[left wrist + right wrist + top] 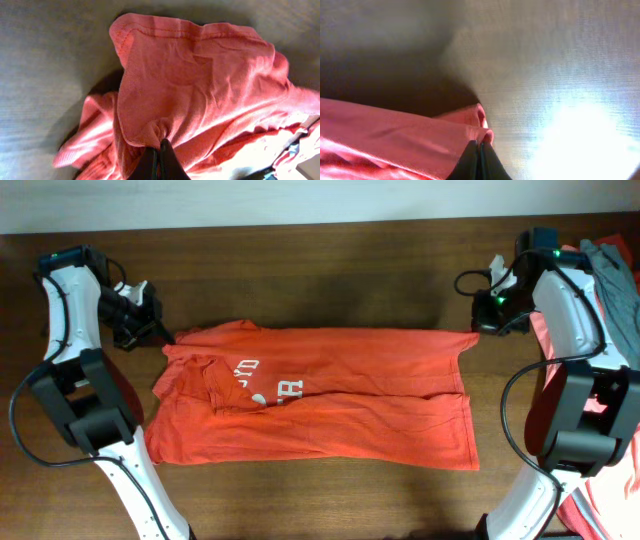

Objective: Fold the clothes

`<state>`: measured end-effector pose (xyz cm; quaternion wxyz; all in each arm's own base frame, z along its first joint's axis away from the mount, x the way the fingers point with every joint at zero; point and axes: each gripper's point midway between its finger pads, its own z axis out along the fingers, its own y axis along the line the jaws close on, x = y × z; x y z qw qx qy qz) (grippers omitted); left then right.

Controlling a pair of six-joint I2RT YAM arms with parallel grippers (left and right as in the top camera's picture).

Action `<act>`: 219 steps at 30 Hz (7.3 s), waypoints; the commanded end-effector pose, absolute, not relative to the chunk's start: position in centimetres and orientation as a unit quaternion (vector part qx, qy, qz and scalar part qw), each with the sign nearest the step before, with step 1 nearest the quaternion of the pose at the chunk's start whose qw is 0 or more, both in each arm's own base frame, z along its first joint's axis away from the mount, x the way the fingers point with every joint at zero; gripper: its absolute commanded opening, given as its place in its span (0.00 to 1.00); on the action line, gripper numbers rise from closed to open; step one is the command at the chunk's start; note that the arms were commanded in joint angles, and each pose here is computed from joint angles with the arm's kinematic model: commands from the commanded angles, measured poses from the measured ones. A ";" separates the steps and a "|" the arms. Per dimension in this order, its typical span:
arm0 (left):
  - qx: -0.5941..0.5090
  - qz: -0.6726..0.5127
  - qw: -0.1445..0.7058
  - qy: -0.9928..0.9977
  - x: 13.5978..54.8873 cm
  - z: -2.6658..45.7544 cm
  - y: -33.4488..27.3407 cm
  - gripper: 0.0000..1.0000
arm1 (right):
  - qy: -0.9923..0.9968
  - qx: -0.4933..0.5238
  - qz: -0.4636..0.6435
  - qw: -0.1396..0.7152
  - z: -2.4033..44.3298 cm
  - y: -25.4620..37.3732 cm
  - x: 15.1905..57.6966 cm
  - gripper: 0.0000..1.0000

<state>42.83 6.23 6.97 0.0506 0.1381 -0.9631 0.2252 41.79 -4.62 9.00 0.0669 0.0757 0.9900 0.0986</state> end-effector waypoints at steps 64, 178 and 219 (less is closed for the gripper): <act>0.155 0.093 0.262 -0.948 28.3 6.6 6.8 0.02 | 0.965 0.049 0.155 -0.204 6.5 -1.5 26.8 0.14; -0.269 0.125 0.261 -0.919 23.7 3.9 -16.1 0.01 | 0.974 0.019 0.159 -0.163 0.0 1.4 26.8 0.21; -0.070 0.076 0.090 -0.991 31.9 8.2 -6.5 0.10 | 0.983 0.083 0.163 -0.034 7.1 -2.6 29.5 0.67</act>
